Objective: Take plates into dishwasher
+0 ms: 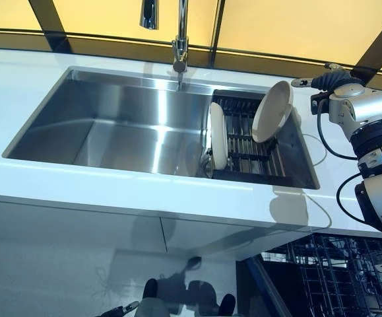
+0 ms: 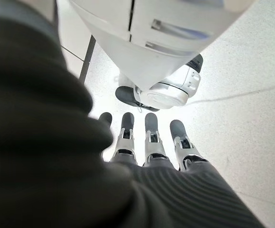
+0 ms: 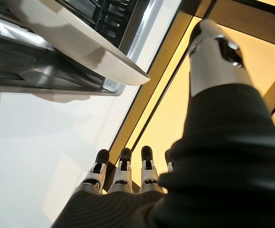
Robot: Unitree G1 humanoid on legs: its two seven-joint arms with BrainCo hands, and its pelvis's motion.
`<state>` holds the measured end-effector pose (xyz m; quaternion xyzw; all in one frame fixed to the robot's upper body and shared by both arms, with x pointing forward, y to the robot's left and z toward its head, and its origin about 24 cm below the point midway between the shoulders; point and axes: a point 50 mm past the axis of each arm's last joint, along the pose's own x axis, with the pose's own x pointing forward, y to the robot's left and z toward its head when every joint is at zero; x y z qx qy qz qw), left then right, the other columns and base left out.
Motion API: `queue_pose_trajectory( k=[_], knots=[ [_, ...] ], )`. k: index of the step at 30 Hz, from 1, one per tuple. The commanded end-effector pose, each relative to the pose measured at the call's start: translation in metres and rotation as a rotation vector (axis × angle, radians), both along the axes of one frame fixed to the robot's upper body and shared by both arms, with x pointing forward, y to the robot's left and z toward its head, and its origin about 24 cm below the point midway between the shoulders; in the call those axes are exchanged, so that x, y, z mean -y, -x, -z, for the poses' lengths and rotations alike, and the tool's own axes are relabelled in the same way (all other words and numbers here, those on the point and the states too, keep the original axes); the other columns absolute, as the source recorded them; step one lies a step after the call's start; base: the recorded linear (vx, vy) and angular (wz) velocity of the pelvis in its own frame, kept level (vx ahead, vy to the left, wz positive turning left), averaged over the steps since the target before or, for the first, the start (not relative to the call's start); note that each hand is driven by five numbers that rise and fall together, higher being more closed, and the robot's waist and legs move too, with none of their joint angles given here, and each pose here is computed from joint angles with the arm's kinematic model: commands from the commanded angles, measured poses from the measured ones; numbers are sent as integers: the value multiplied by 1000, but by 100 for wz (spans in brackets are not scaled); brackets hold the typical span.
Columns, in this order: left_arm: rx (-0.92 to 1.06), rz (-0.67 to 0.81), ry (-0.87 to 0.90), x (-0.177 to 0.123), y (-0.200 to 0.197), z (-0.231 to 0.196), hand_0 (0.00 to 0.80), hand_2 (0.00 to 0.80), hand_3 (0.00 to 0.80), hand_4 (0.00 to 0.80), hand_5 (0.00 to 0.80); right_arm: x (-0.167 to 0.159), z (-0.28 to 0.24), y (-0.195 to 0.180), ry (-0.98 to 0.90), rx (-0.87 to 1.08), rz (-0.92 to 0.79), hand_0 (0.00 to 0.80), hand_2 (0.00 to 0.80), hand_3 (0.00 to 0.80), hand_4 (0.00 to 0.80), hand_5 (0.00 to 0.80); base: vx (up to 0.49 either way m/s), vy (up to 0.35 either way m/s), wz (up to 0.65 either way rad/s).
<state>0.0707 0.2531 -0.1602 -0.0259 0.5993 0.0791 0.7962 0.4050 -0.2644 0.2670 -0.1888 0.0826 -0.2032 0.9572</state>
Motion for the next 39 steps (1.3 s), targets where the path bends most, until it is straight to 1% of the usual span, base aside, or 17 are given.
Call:
queue_pose_trajectory(
  k=[1, 15, 23, 39],
  knots=[
    [12, 66, -8, -3, -13, -3, 0, 0, 0, 0, 0, -1, -68, 9, 99, 176, 24, 0, 0, 0, 0, 0, 0, 0, 0],
    [29, 70, 3, -3, -15, -4, 0, 0, 0, 0, 0, -7, -77, 9, 102, 195, 14, 0, 0, 0, 0, 0, 0, 0, 0],
    [36, 63, 6, -2, -16, -4, 0, 0, 0, 0, 0, -14, -75, 7, 112, 180, 4, 0, 0, 0, 0, 0, 0, 0, 0],
    [64, 63, 20, 2, -23, -5, 0, 0, 0, 0, 0, -14, -69, 5, 105, 139, 7, 0, 0, 0, 0, 0, 0, 0, 0]
  ],
)
